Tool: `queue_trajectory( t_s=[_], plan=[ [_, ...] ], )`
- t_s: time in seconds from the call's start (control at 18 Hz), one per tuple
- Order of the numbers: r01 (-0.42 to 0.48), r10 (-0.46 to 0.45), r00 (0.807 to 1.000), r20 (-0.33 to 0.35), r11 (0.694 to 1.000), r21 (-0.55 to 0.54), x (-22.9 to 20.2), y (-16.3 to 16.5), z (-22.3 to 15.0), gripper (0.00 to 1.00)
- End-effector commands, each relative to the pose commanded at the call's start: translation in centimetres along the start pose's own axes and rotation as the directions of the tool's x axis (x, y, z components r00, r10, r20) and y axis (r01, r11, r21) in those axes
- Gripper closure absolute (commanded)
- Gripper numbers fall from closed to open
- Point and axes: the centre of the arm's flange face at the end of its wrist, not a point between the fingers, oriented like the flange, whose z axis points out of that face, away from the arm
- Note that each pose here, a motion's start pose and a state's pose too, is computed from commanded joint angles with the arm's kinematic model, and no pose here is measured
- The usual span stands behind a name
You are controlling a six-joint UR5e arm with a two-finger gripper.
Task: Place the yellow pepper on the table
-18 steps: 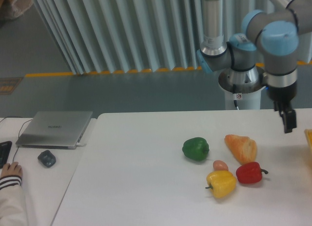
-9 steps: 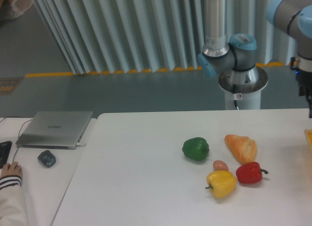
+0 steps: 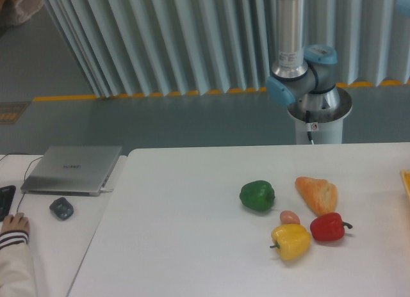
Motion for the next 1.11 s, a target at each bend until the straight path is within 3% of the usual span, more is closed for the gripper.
queue_trajectory(
  t_s=[0.67, 1.0, 1.11],
  plan=[
    [0.002, -0.002, 1.000, -0.011, 1.000, 0.001, 11.0, 8.9, -0.2, 0.00],
    [0.052, -0.051, 0.998, -0.031, 0.998, 0.026, 17.1, 13.5, 1.8, 0.00],
    [0.028, -0.027, 0.999, -0.031, 0.999, 0.035, 20.0, 15.5, 2.4, 0.00]
  ],
)
